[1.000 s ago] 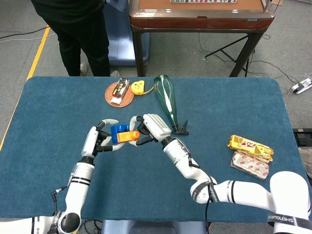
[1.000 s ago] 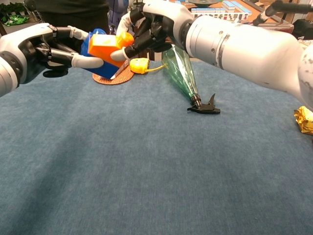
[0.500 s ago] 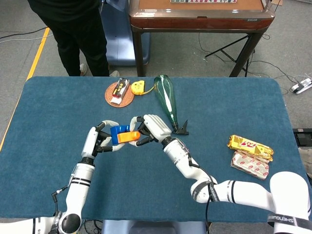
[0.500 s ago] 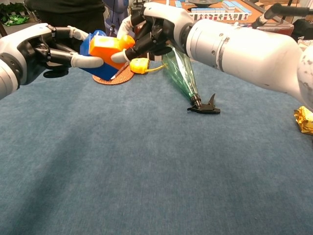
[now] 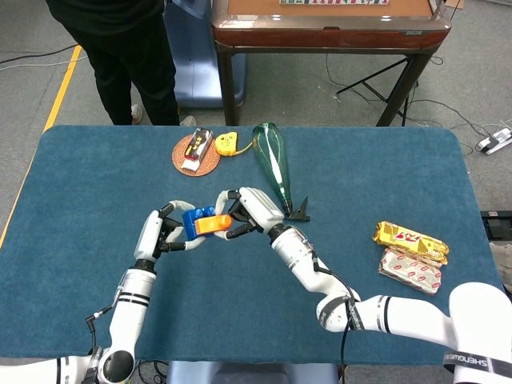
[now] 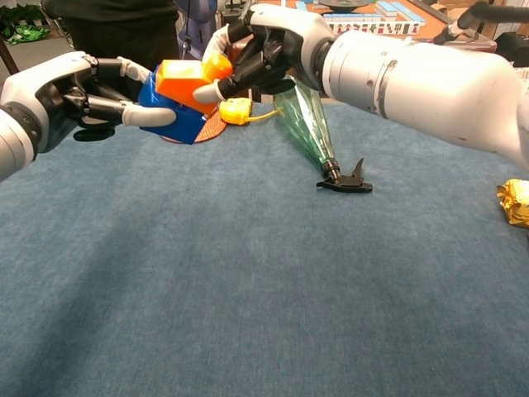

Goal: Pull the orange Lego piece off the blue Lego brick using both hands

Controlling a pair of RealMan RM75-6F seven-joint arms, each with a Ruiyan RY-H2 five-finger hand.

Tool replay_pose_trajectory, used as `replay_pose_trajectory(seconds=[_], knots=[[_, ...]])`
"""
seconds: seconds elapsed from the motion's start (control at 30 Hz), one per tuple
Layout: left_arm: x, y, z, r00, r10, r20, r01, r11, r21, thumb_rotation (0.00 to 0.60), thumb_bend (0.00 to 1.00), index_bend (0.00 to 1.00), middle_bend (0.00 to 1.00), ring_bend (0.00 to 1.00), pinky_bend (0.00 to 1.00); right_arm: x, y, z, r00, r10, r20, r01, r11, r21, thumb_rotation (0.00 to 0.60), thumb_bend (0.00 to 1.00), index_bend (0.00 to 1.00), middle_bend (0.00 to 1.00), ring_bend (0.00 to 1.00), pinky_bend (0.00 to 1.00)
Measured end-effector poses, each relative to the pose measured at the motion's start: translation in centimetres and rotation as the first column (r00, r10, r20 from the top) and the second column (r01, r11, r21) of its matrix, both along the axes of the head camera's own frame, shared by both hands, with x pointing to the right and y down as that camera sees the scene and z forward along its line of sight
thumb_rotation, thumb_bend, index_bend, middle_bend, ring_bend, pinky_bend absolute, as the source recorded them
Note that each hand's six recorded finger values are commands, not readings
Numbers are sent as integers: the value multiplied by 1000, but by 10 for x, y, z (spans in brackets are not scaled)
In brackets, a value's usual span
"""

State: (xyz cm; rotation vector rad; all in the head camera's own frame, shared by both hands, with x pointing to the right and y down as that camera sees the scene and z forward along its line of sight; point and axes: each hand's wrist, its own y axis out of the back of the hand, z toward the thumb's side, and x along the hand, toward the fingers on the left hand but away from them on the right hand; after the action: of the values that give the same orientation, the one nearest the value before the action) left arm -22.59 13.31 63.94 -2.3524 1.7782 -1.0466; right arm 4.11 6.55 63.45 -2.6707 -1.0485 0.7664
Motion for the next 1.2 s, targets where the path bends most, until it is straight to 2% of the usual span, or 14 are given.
replay_pose_trajectory(seconds=[0.3,0.5,0.6,0.7,0.77,0.8,0.87,0.9,0.93,1.03,1.13,1.2], knots=[[-7,4,7,1000,-5,24,5,1000,-11,600,23,787,1000,1000,1000,6,2,-4,1000,0,9,0,1000,5,600,490,645,1000,1000,1000],[-10,11,15,996,39,76,-38,999,-13,600,22,786,1000,1000,1000,17,1,-4,1000,-1,-24,2,999,37,600,491,645,1000,1000,1000],[-11,19,20,989,84,118,-83,996,-18,600,22,764,1000,1000,1000,25,1,1,997,-12,-77,18,997,71,600,491,650,1000,1000,1000],[-12,26,27,979,137,154,-133,990,-39,600,23,689,1000,1000,1000,35,3,9,986,-38,-162,56,992,111,600,480,653,1000,1000,1000],[-13,30,30,970,168,175,-161,986,-49,600,23,612,1000,1000,1000,43,6,17,971,-61,-233,95,986,138,600,412,653,1000,1000,1000],[-13,31,30,967,177,184,-170,984,-50,600,23,569,1000,999,1000,47,7,21,962,-72,-265,114,982,149,600,341,648,1000,1000,1000],[-14,31,31,959,196,206,-190,981,-49,600,23,459,1000,994,1000,55,10,29,937,-95,-335,159,973,168,600,141,584,1000,1000,1000],[-15,32,31,955,205,217,-199,979,-48,600,23,380,1000,989,1000,59,11,33,926,-105,-363,178,968,175,600,49,507,1000,1000,1000],[-15,32,31,948,217,233,-212,976,-46,600,23,306,1000,986,1000,62,13,36,915,-113,-388,196,964,182,600,5,416,1000,1000,1000],[-17,32,29,928,245,279,-246,969,-33,600,23,176,1000,977,1000,69,16,43,883,-132,-451,244,949,200,600,0,193,988,1000,1000],[-21,31,23,911,253,327,-265,964,-7,600,23,118,1000,975,1000,72,18,44,869,-136,-476,268,938,221,600,0,81,970,1000,1000],[-23,30,21,902,254,348,-272,962,3,600,23,98,1000,975,1000,74,18,42,867,-135,-480,273,934,229,600,0,49,960,1000,1000]])
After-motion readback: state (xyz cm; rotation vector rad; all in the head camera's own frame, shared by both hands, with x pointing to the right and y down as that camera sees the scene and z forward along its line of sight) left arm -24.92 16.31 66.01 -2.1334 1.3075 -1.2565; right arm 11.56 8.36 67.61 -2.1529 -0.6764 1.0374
